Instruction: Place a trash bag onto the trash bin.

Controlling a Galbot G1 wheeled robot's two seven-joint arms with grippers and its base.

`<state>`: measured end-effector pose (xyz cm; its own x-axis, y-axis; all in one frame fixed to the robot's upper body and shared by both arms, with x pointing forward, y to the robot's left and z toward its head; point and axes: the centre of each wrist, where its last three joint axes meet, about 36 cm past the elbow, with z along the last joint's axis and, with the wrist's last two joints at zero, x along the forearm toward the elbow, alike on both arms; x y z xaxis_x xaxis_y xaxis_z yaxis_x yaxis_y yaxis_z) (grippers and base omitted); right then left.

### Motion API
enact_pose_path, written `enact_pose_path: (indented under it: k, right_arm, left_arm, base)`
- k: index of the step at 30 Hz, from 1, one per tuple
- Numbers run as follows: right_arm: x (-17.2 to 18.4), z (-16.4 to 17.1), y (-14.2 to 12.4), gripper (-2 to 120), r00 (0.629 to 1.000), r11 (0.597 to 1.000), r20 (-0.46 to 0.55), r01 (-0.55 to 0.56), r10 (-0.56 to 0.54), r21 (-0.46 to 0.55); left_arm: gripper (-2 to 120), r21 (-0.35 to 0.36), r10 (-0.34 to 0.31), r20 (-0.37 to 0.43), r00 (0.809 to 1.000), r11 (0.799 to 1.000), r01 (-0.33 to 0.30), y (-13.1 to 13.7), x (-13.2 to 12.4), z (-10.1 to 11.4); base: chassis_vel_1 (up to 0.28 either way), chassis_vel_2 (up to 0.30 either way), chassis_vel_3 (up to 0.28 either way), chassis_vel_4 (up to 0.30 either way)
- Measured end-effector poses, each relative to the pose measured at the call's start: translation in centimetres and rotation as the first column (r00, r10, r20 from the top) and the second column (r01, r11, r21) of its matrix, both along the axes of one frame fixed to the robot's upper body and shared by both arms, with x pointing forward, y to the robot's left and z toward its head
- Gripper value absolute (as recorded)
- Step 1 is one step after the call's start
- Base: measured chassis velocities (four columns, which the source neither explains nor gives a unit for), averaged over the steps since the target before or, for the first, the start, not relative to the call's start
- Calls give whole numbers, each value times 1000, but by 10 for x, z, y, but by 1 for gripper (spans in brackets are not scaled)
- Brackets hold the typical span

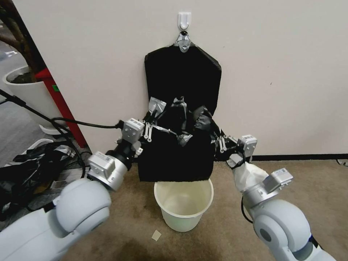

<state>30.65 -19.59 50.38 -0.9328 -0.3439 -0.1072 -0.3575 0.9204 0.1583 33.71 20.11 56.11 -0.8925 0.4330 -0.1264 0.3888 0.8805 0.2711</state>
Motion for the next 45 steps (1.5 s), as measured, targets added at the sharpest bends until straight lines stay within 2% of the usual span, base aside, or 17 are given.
enact_pose_path:
  k: [6, 8, 13, 21, 22, 26, 29, 30, 31, 33, 35, 39, 42, 44, 45]
  right_arm:
    - [1, -13, 3, 0, 1000, 1000, -20, 16, -16, 9]
    - [4, -17, -2, 0, 999, 1000, -24, 28, -28, -3]
    - [6, -23, -13, 0, 998, 999, -33, 47, -48, -19]
    - [3, -56, -21, 0, 990, 996, -109, 92, -92, -2]
    - [1, -64, -22, 0, 988, 995, -118, 102, -103, -10]
    - [-1, -71, -25, 0, 985, 993, -124, 117, -119, -19]
    - [-7, -87, -27, 0, 978, 990, -154, 137, -139, -25]
    - [-11, -96, -27, 0, 974, 989, -169, 145, -148, -28]
    - [-11, -96, -27, 0, 974, 989, -169, 145, -148, -28]
    - [-16, -110, -24, 0, 967, 986, -196, 161, -164, -32]
    - [-22, -118, -20, 0, 959, 984, -222, 175, -177, -27]
    - [-30, -124, -13, 0, 948, 981, -254, 195, -194, -21]
    - [-44, -123, 4, 0, 921, 968, -304, 251, -243, -13]
    - [-46, -123, 5, 0, 919, 967, -309, 255, -247, -14]
    - [-53, -122, 14, 0, 901, 961, -341, 274, -266, -26]
  left_arm:
    - [0, -1, 13, -20, 1000, 1000, -13, -2, 6, -10]
    - [0, 1, 11, -39, 999, 1000, -11, -7, 5, -21]
    - [0, -10, 6, -63, 998, 1000, -7, -15, 2, -31]
    - [0, -8, 25, -130, 991, 1000, -26, -20, 4, -54]
    - [0, -13, 31, -157, 987, 999, -34, -24, 4, -63]
    - [0, -22, 35, -191, 981, 999, -40, -29, 3, -74]
    - [0, -16, 53, -223, 973, 998, -58, -37, 0, -97]
    - [0, -7, 71, -239, 969, 997, -75, -39, -1, -110]
    - [0, -7, 71, -239, 969, 997, -75, -39, -1, -110]
    - [0, 9, 103, -265, 959, 995, -104, -38, -7, -129]
    - [0, 15, 120, -277, 953, 993, -120, -37, -13, -136]
    - [0, 29, 140, -282, 949, 990, -138, -34, -21, -143]
    - [0, 49, 171, -295, 940, 985, -164, -31, -40, -150]
    - [0, 51, 173, -297, 939, 985, -165, -31, -42, -151]
    - [0, 61, 182, -311, 933, 983, -172, -31, -55, -155]
  base:
    - [0, 0, 0, 0]
    - [0, 0, 0, 0]
    - [0, 0, 0, 0]
    - [0, 0, 0, 0]
    - [0, 0, 0, 0]
    - [0, 0, 0, 0]
    - [0, 0, 0, 0]
    - [0, 0, 0, 0]
    - [0, 0, 0, 0]
    - [0, 0, 0, 0]
    - [0, 0, 0, 0]
    - [0, 0, 0, 0]
    - [0, 0, 0, 0]
    - [0, 0, 0, 0]
    - [0, 0, 0, 0]
